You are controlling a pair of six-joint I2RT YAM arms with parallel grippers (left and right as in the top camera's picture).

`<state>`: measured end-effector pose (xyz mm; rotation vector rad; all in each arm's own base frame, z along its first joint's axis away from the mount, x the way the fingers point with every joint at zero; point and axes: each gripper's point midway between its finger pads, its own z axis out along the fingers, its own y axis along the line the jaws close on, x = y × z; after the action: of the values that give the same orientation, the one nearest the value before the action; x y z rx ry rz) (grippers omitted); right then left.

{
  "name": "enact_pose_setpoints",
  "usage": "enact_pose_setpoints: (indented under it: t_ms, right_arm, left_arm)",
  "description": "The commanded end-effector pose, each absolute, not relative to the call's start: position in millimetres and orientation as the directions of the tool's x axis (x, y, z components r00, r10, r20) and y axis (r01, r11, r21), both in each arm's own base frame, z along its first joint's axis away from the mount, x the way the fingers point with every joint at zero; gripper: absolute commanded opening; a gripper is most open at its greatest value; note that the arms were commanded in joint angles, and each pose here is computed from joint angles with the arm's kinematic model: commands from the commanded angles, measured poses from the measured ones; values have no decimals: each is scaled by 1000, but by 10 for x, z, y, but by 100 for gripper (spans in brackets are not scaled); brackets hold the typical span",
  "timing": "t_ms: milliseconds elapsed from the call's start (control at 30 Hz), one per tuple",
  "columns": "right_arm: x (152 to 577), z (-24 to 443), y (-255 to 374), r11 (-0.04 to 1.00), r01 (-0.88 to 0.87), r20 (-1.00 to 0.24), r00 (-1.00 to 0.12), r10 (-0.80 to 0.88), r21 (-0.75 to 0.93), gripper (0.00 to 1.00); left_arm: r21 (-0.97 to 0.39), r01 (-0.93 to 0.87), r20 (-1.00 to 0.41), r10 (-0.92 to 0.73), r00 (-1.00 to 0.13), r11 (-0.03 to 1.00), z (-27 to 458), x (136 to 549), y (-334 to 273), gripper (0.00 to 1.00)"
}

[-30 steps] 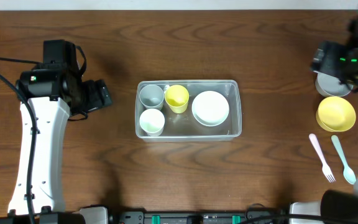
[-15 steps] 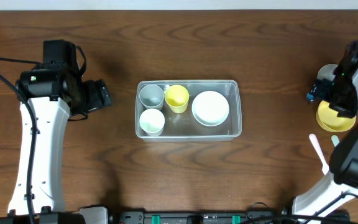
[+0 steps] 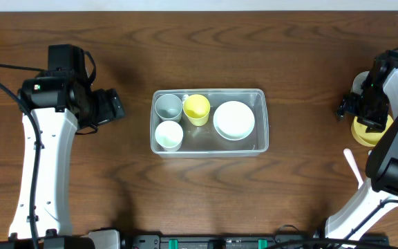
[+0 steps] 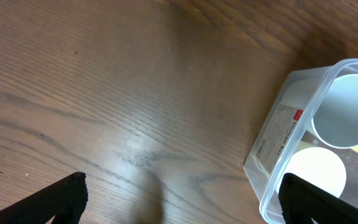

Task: Pack container
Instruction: 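Grasp the yellow bowl rim with the right gripper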

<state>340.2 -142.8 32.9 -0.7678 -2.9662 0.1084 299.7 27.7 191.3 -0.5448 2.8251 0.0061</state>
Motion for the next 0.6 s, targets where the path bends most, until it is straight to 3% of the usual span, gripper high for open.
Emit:
enact_pose_setpoints:
  t_ms: [0, 467, 567]
  right_arm:
    - [3389, 309, -1435, 875, 476, 60, -874, 482, -88, 82]
    - [3321, 47, -1408, 879, 470, 56, -878, 475, -86, 85]
    - [3322, 47, -1408, 879, 470, 55, -878, 475, -86, 78]
  left_arm:
    - [-41, -382, -240, -381, -893, 923, 1876, 2959, 294, 98]
    - [-40, -382, -239, -380, -894, 923, 1875, 2957, 292, 98]
    - [-40, -382, -239, -380, -894, 923, 1875, 2957, 292, 98]
